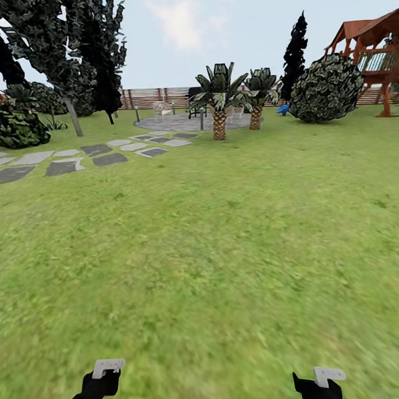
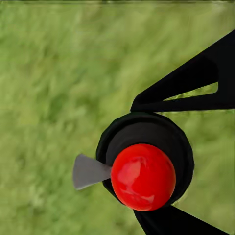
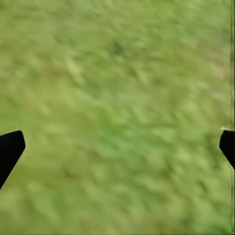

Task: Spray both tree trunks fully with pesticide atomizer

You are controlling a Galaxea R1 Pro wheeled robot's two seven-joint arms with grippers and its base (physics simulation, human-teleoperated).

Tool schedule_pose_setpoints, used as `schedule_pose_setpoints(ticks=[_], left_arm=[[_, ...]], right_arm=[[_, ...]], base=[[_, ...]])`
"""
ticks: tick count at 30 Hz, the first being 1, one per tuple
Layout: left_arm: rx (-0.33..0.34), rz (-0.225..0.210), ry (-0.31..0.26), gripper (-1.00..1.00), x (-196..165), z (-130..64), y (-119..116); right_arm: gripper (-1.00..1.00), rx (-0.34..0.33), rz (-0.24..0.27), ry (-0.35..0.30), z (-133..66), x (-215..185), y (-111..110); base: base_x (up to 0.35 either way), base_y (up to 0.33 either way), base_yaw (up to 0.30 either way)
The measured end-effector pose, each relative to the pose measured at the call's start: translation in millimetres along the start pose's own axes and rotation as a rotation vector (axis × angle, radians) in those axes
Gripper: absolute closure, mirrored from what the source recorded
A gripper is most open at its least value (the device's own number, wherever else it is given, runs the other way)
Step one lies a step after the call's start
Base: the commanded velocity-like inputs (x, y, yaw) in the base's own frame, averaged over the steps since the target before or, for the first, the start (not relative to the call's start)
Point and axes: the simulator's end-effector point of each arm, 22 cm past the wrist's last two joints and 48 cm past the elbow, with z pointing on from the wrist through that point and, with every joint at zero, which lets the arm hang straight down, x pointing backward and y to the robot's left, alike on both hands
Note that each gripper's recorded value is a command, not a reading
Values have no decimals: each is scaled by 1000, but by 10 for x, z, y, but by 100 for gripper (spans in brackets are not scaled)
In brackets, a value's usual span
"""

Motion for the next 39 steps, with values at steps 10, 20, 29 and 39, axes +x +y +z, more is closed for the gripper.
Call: schedule_pose_setpoints(ticks=[10,20,29,39], left_arm=[[-5,1,2,100,4,-1,24],[-6,3,2,100,4,-3,35],[-11,2,2,100,5,-6,65],[-15,5,7,100,52,-24,97]], right_arm=[[-100,0,0,0,0,0,0],[-100,0,0,0,0,0,0],[-100,0,0,0,0,0,0],[-100,0,-1,0,0,1,1]], base=[[262,-164,-300],[279,-161,-300],[280,-160,-300],[280,-160,-300]])
